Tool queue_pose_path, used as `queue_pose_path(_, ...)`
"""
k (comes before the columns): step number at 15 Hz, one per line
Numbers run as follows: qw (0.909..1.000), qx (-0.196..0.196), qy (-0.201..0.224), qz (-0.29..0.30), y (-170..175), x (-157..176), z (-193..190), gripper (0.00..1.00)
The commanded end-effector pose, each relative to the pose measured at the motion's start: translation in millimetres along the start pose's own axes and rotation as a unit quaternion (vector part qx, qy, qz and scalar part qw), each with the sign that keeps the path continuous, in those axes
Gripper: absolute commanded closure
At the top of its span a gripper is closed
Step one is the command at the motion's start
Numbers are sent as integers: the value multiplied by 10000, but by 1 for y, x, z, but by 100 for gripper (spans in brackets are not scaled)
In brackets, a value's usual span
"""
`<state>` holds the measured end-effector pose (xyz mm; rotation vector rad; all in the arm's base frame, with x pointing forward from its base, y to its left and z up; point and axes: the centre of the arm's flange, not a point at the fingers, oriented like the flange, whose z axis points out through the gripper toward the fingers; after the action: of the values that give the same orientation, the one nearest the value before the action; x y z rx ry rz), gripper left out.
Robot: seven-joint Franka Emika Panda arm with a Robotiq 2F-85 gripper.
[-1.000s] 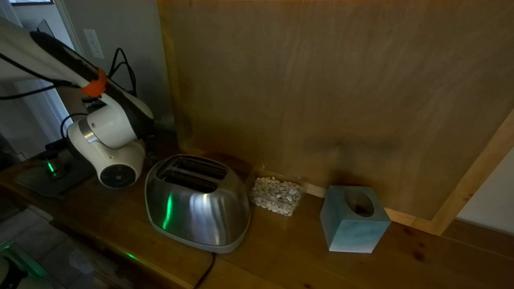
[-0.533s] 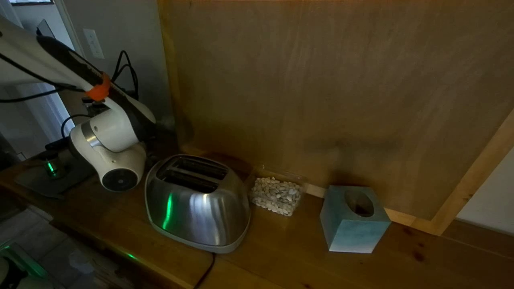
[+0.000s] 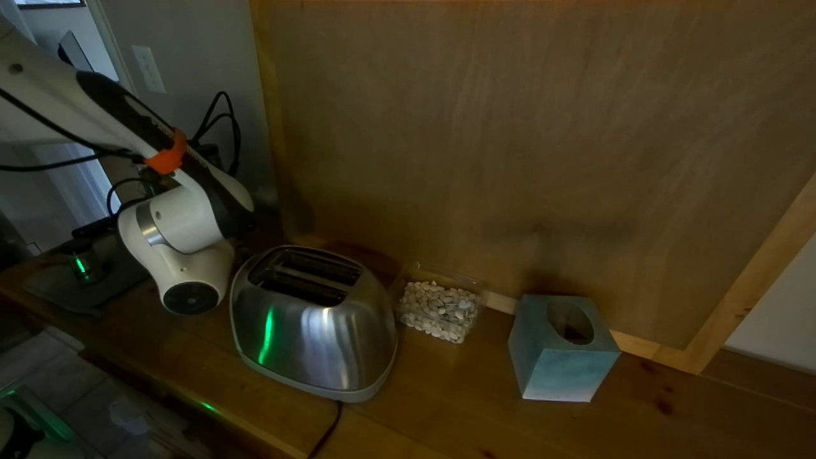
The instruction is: Remove the white container from the bottom right of the seasoning rack and put it on the top of the seasoning rack
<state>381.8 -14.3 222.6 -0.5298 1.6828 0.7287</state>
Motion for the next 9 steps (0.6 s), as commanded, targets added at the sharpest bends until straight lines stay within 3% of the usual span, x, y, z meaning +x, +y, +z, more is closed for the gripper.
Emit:
queue_pose_path(1, 9987, 249, -334, 303, -6, 1, 0, 81)
queue_pose_path(9, 9955, 449, -281, 788, -6, 5, -3, 81)
